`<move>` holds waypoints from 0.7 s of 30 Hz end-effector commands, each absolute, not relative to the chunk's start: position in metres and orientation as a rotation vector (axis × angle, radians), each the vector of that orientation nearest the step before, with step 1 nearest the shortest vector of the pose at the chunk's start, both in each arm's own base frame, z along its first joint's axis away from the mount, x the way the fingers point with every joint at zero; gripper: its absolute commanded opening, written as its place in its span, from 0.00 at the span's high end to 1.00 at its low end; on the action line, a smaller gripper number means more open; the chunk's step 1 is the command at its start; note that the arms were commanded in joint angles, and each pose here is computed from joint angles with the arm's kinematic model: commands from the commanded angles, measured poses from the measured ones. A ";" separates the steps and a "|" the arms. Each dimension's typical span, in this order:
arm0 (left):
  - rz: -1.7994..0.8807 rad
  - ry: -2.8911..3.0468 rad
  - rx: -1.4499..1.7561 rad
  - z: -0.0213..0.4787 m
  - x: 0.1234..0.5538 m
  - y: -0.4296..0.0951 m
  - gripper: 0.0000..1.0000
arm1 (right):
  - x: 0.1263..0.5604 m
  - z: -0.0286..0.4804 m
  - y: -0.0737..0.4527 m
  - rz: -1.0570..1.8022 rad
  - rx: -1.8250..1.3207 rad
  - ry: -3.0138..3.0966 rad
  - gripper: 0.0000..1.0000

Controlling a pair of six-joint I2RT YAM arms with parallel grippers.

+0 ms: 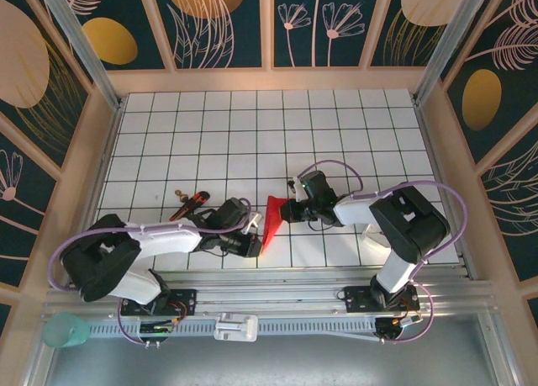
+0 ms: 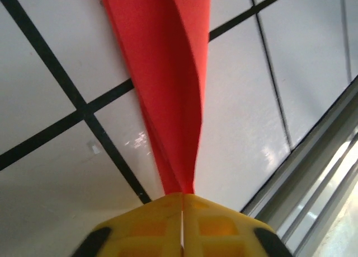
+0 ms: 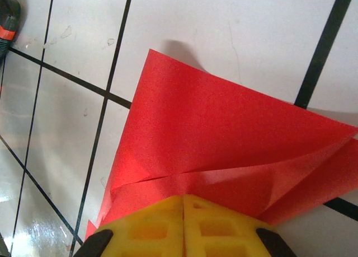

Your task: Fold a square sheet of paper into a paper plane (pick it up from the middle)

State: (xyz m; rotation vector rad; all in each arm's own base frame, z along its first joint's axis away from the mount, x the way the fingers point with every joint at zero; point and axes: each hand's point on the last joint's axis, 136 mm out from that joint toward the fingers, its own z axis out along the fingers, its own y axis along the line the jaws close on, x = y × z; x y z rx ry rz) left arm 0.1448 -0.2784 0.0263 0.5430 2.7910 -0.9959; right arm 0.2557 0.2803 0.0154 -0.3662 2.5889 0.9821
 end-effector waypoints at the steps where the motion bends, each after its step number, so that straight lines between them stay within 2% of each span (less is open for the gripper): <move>1: -0.994 2.722 0.470 0.046 0.161 -0.285 0.78 | 0.236 -0.036 0.250 0.783 -0.314 2.786 0.92; 6: -0.945 2.745 0.424 0.038 0.168 -0.285 0.60 | 0.236 -0.036 0.250 0.784 -0.315 2.783 0.92; 10: -0.946 2.790 0.441 0.026 0.164 -0.289 0.54 | 0.236 -0.036 0.251 0.788 -0.315 2.779 0.92; 16: -0.934 2.801 0.486 0.020 0.167 -0.297 0.52 | 0.236 -0.036 0.251 0.796 -0.314 2.779 0.92; 21: -0.935 2.814 0.494 0.015 0.168 -0.301 0.59 | 0.235 -0.035 0.251 0.792 -0.316 2.777 0.92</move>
